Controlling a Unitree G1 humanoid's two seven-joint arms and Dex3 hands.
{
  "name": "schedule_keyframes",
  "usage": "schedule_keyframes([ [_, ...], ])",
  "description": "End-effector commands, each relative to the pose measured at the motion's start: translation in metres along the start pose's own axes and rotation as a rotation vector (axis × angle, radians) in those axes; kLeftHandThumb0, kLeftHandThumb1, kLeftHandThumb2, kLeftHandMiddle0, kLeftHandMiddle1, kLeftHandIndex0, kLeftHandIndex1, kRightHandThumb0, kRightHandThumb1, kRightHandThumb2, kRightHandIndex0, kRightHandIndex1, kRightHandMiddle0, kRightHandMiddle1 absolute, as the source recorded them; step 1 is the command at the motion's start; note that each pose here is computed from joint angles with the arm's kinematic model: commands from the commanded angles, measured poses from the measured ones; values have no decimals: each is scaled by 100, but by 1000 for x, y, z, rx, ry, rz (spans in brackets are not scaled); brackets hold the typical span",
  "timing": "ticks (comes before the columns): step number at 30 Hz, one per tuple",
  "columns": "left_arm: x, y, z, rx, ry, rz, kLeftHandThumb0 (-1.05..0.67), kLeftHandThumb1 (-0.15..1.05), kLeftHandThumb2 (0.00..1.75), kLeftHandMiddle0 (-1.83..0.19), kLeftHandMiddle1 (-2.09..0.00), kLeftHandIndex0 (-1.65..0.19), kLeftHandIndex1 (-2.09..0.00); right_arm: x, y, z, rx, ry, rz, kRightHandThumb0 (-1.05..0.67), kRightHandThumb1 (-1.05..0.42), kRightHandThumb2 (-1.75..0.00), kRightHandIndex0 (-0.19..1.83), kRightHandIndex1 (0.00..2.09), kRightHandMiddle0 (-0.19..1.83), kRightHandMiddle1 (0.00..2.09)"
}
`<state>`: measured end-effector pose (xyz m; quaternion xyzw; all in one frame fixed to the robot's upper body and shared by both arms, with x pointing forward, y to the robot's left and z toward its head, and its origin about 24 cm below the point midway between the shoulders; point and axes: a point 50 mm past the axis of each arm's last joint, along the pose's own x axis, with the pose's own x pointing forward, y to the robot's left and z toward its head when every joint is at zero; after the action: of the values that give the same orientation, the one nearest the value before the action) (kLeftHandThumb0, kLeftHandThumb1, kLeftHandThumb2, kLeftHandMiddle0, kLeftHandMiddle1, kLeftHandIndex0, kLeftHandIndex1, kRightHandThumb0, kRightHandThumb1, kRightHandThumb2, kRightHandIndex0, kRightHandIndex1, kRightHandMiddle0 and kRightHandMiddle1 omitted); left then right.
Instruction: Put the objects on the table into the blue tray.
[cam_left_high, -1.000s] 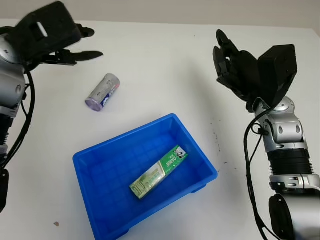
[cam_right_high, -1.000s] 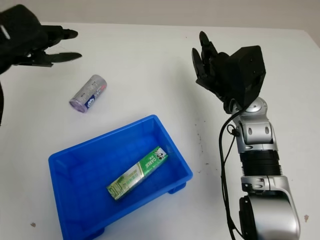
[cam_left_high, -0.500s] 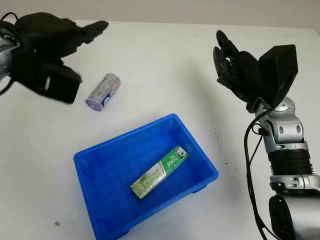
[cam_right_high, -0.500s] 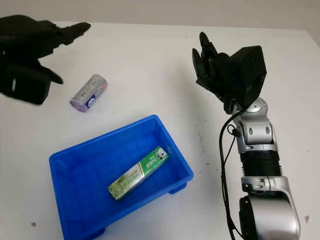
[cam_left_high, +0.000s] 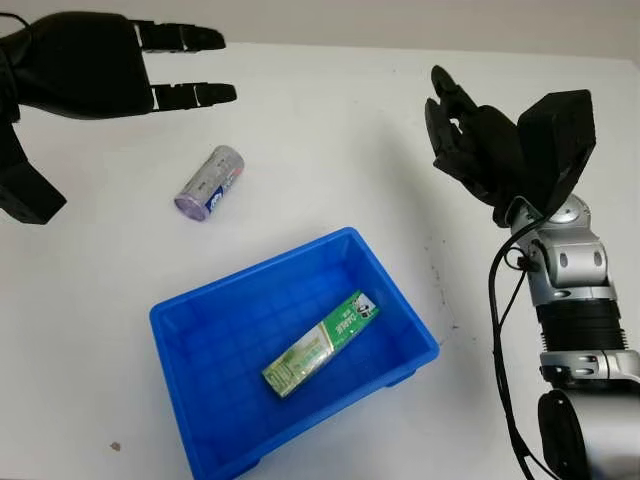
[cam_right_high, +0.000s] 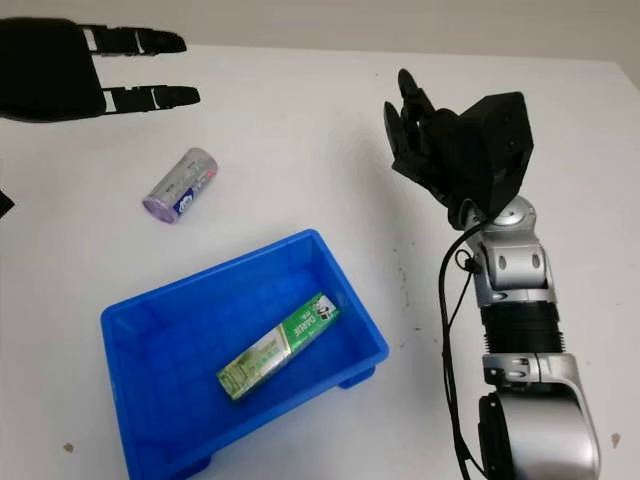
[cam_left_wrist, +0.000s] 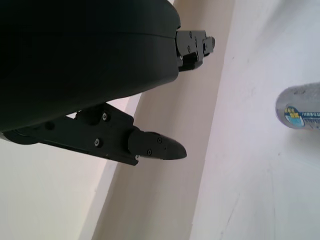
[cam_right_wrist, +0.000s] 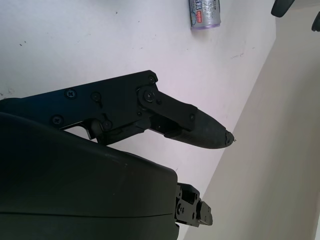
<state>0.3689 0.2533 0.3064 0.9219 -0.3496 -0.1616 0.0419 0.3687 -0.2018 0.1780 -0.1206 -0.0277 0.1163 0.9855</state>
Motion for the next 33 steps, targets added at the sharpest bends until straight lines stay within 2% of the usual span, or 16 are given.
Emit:
schedule_keyframes([
  [1,-2,6,-13,46,7,14,-19,105,23,13,-5,14,-4,0,-3,2,1,-16,-4,-57,-105,-76,-19,0,-19,0],
  [5,5,5,-9,94,-69,44,-25,104,12,7,-6,9,-6,0,-3,1,9,-23,-1,-57,-105,-77,-19,0,-19,0],
  [7,8,4,-6,115,-96,27,-29,105,14,8,-5,10,-5,-1,-2,0,11,-26,-1,-57,-105,-77,-19,0,-19,0],
  [8,9,3,-5,121,-103,18,-33,105,22,10,-4,13,-4,-1,-2,0,12,-26,-2,-57,-105,-77,-19,0,-19,0],
  [12,23,3,11,91,-153,50,-30,105,40,11,-5,15,-4,-3,-2,-2,15,-24,-9,-56,-105,-77,-19,0,-19,0],
  [15,30,2,23,51,-189,68,-22,105,39,12,-5,16,-4,-4,-2,-3,10,-16,-17,-57,-105,-77,-19,0,-19,0],
  [17,35,2,31,36,-233,75,-28,105,43,14,-4,18,-3,-5,-3,-2,8,-12,-23,-57,-105,-77,-19,0,-19,0],
  [20,43,4,46,-1,-288,119,-37,105,37,12,-6,17,-5,-6,-3,-2,27,-12,-29,-58,-105,-75,-19,0,-19,0],
  [23,47,3,55,-23,-330,103,-41,105,32,15,-4,18,-4,-7,-4,-2,23,-13,-29,-57,-105,-76,-19,0,-19,0],
  [26,49,2,65,-63,-346,119,-18,105,54,13,-5,14,-6,-8,-5,-2,18,-10,-30,-57,-105,-76,-19,0,-19,0],
  [28,49,0,71,-59,-359,126,-11,105,54,12,-6,14,-6,-8,-6,-2,19,-6,-31,-57,-105,-76,-19,0,-19,0],
  [33,49,-2,82,-68,-388,158,-7,105,43,3,-9,9,-8,-9,-7,-1,9,-5,-31,-58,-105,-76,-19,0,-19,0],
])
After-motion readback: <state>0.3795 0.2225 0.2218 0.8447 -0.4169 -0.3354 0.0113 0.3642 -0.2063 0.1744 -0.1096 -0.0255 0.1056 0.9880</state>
